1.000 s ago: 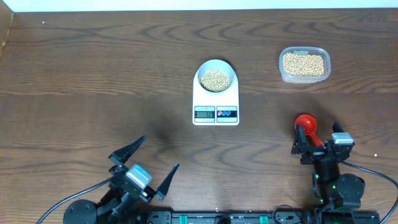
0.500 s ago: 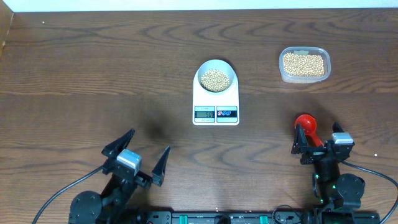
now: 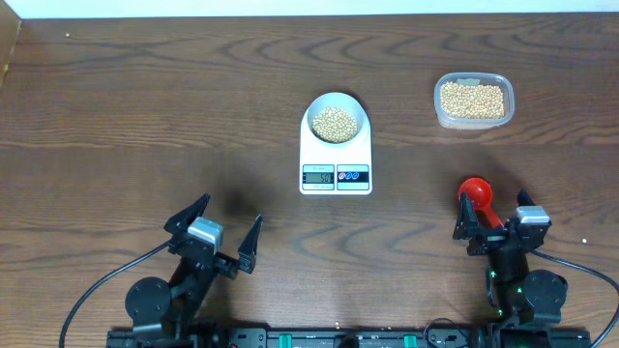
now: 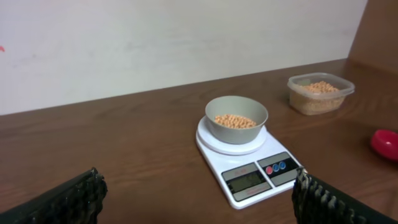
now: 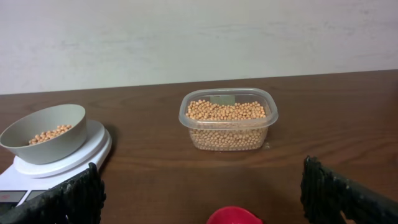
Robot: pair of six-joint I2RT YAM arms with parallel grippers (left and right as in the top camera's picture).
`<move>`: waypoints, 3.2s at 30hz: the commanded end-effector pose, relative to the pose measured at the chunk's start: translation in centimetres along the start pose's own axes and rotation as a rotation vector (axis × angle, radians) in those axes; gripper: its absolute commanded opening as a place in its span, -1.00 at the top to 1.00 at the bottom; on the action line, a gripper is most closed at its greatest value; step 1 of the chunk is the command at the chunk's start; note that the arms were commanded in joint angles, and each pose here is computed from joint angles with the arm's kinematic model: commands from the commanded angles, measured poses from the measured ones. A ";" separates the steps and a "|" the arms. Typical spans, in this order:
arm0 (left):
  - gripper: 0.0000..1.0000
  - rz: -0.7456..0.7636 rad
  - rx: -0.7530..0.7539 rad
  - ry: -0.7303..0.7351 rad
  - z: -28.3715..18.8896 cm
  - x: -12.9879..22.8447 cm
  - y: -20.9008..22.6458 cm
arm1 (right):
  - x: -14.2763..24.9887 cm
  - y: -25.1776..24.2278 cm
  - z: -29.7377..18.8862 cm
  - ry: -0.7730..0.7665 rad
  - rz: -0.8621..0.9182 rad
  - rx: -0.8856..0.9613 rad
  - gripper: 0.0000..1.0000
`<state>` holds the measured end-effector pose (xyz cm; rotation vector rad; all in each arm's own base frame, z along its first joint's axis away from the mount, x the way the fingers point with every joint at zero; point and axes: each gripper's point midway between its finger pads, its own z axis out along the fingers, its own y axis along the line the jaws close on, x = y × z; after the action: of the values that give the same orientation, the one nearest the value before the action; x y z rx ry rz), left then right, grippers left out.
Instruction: Scoop item into bowl and weigh 50g on scale
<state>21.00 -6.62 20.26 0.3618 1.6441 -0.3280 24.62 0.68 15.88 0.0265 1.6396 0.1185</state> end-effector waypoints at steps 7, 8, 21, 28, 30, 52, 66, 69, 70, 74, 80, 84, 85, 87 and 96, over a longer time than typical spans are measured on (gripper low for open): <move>-0.95 -0.019 -0.048 0.019 0.8 2.3 1.2 | 0.0 0.0 0.0 -0.001 -0.014 0.001 -0.98; -0.96 -0.019 -0.051 0.019 0.9 2.5 1.3 | 0.0 0.0 0.0 -0.001 -0.014 0.001 -0.99; -0.96 -0.023 -0.087 0.030 1.7 4.8 2.3 | 0.0 0.0 0.0 -0.001 -0.013 0.001 -0.99; -0.96 -0.029 -0.087 0.042 1.8 5.6 2.3 | 0.0 0.0 0.0 -0.001 -0.014 0.001 -0.99; -0.96 -0.026 -0.098 0.037 1.8 5.5 2.6 | 0.0 0.0 0.0 -0.001 -0.014 0.001 -0.98; -0.96 -0.010 -0.109 0.008 2.1 5.4 2.9 | 0.0 0.0 0.0 -0.001 -0.014 0.001 -0.99; -0.96 -0.106 -0.216 0.010 1.8 5.7 4.7 | 0.0 0.0 0.0 -0.001 -0.014 0.001 -0.99; -0.96 -0.107 -0.216 0.010 1.8 5.7 4.7 | 0.0 0.0 0.0 -0.001 -0.014 0.001 -0.99; -0.96 -0.107 -0.216 0.010 1.8 5.7 4.7 | 0.0 0.0 0.0 -0.001 -0.014 0.001 -0.99; -0.95 -0.143 -0.232 0.007 1.7 5.7 4.9 | 0.0 0.0 0.0 -0.001 -0.014 0.001 -0.98; -0.96 -0.148 -0.260 0.006 1.6 5.7 5.4 | 0.0 0.0 0.0 -0.001 -0.014 0.002 -0.99; -0.96 -0.149 -0.265 0.006 1.6 5.8 5.5 | 0.0 0.0 0.0 -0.001 -0.014 0.001 -0.99; -0.96 -0.149 -0.265 0.006 1.6 5.8 5.5 | 0.0 0.0 0.0 -0.001 -0.014 0.001 -0.99; -0.96 -0.153 -0.273 0.006 1.5 5.8 5.6 | 0.0 0.0 0.0 -0.001 -0.014 0.001 -0.99; -0.96 -0.279 -0.375 -0.016 1.0 6.0 7.3 | 0.0 0.0 0.0 -0.001 -0.014 0.001 -0.99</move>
<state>24.29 -1.29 15.90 -0.0295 1.6652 -0.2092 24.62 0.68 15.89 0.0264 1.6392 0.1185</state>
